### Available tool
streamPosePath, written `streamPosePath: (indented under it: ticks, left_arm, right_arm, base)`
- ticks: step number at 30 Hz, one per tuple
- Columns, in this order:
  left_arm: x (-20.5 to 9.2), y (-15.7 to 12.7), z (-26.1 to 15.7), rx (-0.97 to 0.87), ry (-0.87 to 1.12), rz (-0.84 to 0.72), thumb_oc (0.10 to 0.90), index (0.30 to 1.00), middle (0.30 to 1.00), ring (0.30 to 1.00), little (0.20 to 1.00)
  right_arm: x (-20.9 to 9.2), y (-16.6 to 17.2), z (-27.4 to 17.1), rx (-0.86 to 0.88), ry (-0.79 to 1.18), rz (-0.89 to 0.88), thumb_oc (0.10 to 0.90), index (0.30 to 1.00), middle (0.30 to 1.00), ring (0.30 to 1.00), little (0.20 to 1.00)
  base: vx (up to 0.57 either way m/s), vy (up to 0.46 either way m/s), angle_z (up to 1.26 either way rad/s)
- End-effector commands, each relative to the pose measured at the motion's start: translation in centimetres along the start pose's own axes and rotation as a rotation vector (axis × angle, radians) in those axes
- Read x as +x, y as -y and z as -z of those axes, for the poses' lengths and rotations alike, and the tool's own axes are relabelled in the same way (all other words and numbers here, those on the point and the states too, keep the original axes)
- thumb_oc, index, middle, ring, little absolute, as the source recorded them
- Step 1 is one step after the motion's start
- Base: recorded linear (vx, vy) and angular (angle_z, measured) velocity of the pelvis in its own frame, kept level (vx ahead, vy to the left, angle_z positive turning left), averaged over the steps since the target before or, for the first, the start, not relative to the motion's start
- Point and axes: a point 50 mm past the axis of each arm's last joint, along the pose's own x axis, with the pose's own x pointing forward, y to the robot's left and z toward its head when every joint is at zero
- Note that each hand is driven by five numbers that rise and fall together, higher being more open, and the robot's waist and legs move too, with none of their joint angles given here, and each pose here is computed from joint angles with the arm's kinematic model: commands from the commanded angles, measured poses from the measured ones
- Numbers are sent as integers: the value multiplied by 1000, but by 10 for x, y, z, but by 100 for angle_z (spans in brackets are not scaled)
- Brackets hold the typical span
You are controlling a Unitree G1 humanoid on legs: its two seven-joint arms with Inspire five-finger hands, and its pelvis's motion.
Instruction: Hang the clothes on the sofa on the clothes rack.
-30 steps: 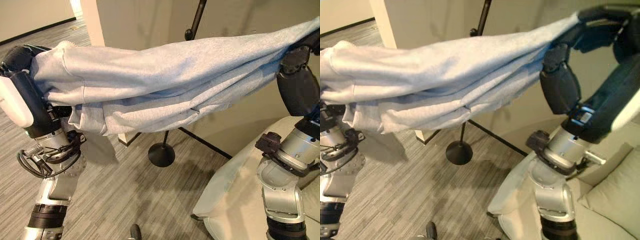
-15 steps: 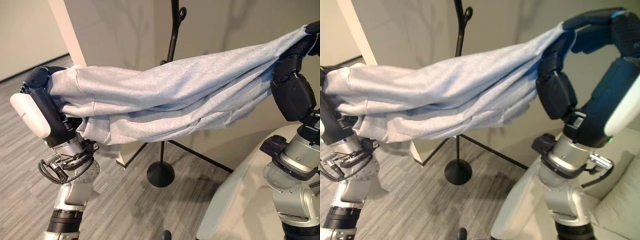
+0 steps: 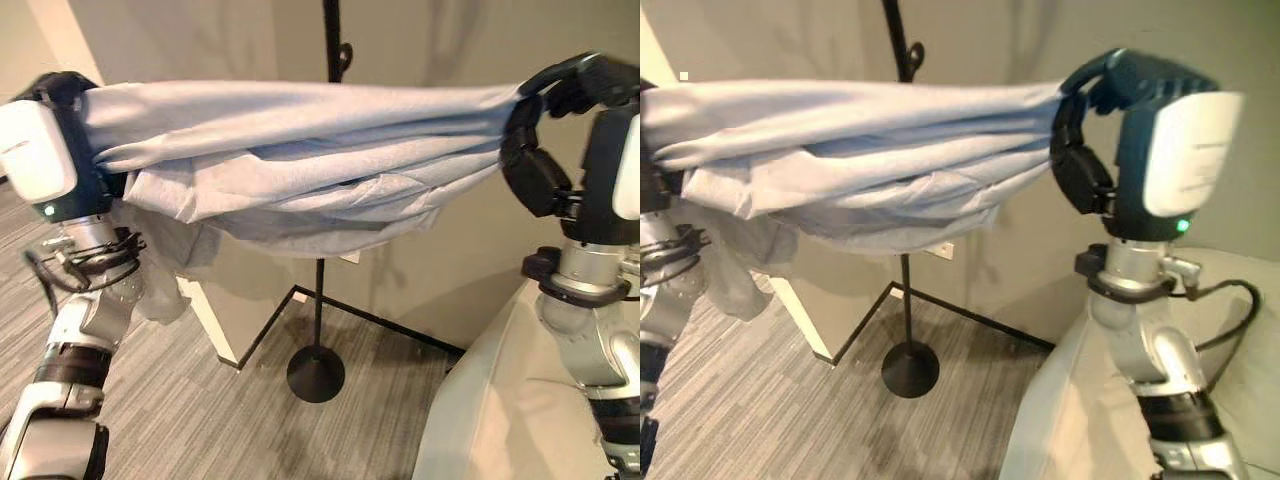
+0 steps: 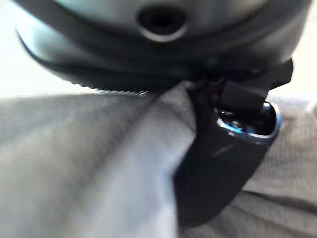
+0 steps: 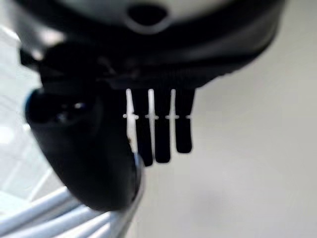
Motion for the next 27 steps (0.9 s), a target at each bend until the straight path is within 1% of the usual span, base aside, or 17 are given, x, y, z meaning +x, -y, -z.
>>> streamPosePath:
  ticks: [1,2,5,6,10,12,14,15,18,19,21,23,24,27]
  left_arm:
    - [40,-32,21,56,-86,-148,400,300,300,300,300]
    - [46,-30,25,73,-93,-113,400,300,300,300,300]
    - [51,-26,28,84,-111,-70,400,300,300,300,300]
    - [56,-20,28,88,-117,-25,400,300,300,300,300]
    - [67,-11,27,111,-115,49,400,300,300,300,300]
    - [72,-10,24,112,-112,55,400,300,300,300,300]
    - [83,-10,22,124,-114,68,400,300,300,300,300]
    - [94,-13,21,146,-115,73,400,300,300,300,300]
    - [103,-14,19,160,-123,82,400,300,300,300,300]
    - [108,-13,18,174,-137,100,400,300,300,300,300]
    - [114,-15,19,179,-155,103,400,300,300,300,300]
    - [118,-18,19,170,-169,91,400,300,300,300,300]
    - [125,-22,15,168,-159,73,400,300,300,300,300]
    - [128,-29,19,180,-165,68,400,300,300,300,300]
  right_arm:
    - [29,27,20,-62,-56,130,400,300,300,300,300]
    - [33,24,24,-59,-64,109,400,300,300,300,300]
    - [38,19,29,-73,-67,75,400,300,300,300,300]
    - [43,14,31,-73,-66,50,400,300,300,300,300]
    - [54,5,39,-111,-72,-3,400,300,300,300,300]
    - [58,3,42,-123,-76,-18,400,300,300,300,300]
    - [70,-1,48,-148,-87,-43,400,300,300,300,300]
    - [79,-4,54,-181,-98,-64,400,300,300,300,300]
    - [92,-6,60,-194,-122,-69,400,300,300,300,300]
    - [104,-5,66,-226,-146,-78,400,300,300,300,300]
    - [117,-3,68,-236,-164,-77,400,300,300,300,300]
    - [122,-3,70,-239,-178,-75,400,300,300,300,300]
    - [129,-4,70,-258,-180,-87,400,300,300,300,300]
    - [135,-4,70,-265,-177,-104,400,300,300,300,300]
  base:
    - [12,54,-2]
    - [16,48,-3]
    - [5,12,-1]
    - [37,25,0]
    - [25,19,-1]
    - [12,7,-2]
    - [64,25,-5]
    - [73,28,-5]
    - [75,24,-9]
    - [93,19,-10]
    - [106,6,-6]
    - [43,-23,-1]
    - [11,-38,0]
    - [-6,-106,-4]
